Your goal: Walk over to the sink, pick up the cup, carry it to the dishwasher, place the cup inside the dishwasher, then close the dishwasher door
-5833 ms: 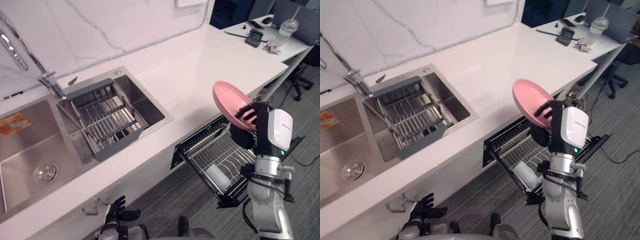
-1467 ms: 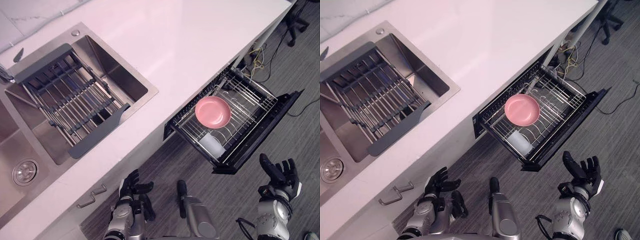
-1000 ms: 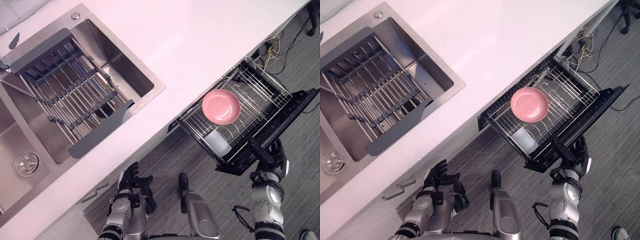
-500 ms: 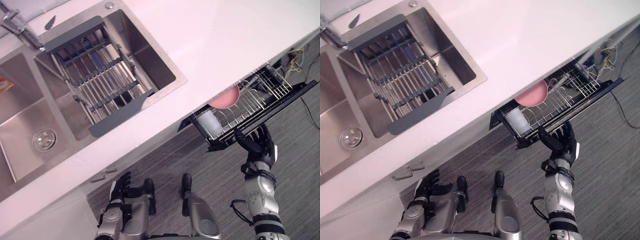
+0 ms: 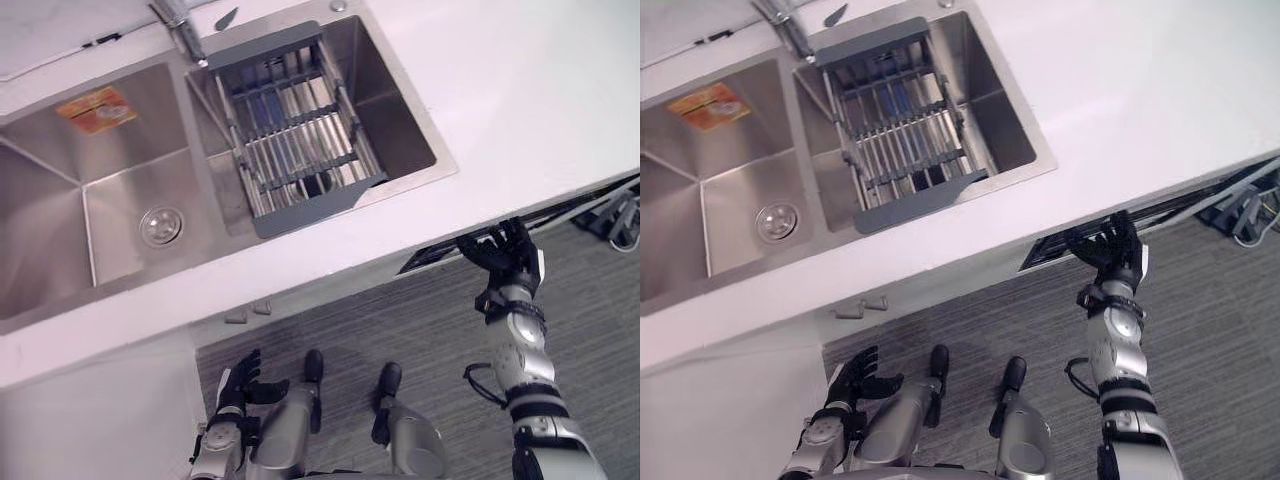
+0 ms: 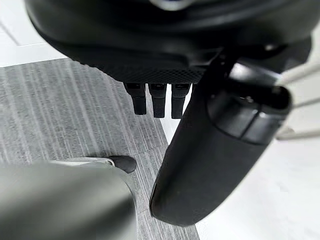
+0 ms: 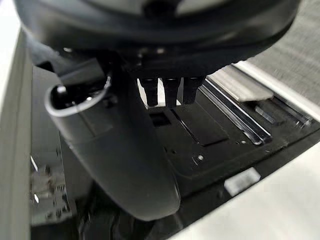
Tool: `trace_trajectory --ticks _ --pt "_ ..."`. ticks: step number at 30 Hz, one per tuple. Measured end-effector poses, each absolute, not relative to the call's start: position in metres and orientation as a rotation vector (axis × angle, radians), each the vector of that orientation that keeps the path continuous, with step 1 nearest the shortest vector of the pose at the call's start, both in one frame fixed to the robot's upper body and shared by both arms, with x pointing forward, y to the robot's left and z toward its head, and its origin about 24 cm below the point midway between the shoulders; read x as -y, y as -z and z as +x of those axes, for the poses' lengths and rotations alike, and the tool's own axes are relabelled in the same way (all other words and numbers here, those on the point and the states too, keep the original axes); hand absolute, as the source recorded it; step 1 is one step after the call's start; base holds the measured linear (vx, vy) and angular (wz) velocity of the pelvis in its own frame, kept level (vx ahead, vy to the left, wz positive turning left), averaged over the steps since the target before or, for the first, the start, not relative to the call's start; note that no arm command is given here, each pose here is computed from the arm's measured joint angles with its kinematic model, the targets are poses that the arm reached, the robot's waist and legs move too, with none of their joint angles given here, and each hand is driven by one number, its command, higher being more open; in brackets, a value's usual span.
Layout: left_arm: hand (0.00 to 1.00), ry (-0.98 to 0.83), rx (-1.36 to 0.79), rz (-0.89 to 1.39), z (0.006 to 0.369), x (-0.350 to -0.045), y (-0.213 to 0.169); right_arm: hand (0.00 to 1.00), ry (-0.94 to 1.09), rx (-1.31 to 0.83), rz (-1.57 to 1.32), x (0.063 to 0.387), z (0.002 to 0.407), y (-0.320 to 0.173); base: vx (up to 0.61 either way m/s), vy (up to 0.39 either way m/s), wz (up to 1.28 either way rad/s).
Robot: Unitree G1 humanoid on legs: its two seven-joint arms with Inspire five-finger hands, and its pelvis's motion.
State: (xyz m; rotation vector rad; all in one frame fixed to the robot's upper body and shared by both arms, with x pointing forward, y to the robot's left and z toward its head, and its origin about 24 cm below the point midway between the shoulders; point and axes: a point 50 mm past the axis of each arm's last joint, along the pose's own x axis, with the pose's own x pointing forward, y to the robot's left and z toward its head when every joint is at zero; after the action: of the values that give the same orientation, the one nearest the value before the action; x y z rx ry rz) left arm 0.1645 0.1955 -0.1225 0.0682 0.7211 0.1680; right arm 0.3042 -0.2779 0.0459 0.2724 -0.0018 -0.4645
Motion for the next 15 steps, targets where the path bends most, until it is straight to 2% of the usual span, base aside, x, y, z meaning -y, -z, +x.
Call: trace_trajectory --ticks 8,15 --pt "0.90 -0.177 -0.738 0.084 0.161 -0.202 0.124 0.90 0.436 -0.017 0.174 0.279 0.320 -0.056 -0.07 -0.003 -0.02" --pt "0.90 -0.178 -0.740 0.081 0.161 -0.201 0.124 0.90 0.409 -0.019 0.118 0.273 0.312 -0.052 0.02 -0.008 0.00"
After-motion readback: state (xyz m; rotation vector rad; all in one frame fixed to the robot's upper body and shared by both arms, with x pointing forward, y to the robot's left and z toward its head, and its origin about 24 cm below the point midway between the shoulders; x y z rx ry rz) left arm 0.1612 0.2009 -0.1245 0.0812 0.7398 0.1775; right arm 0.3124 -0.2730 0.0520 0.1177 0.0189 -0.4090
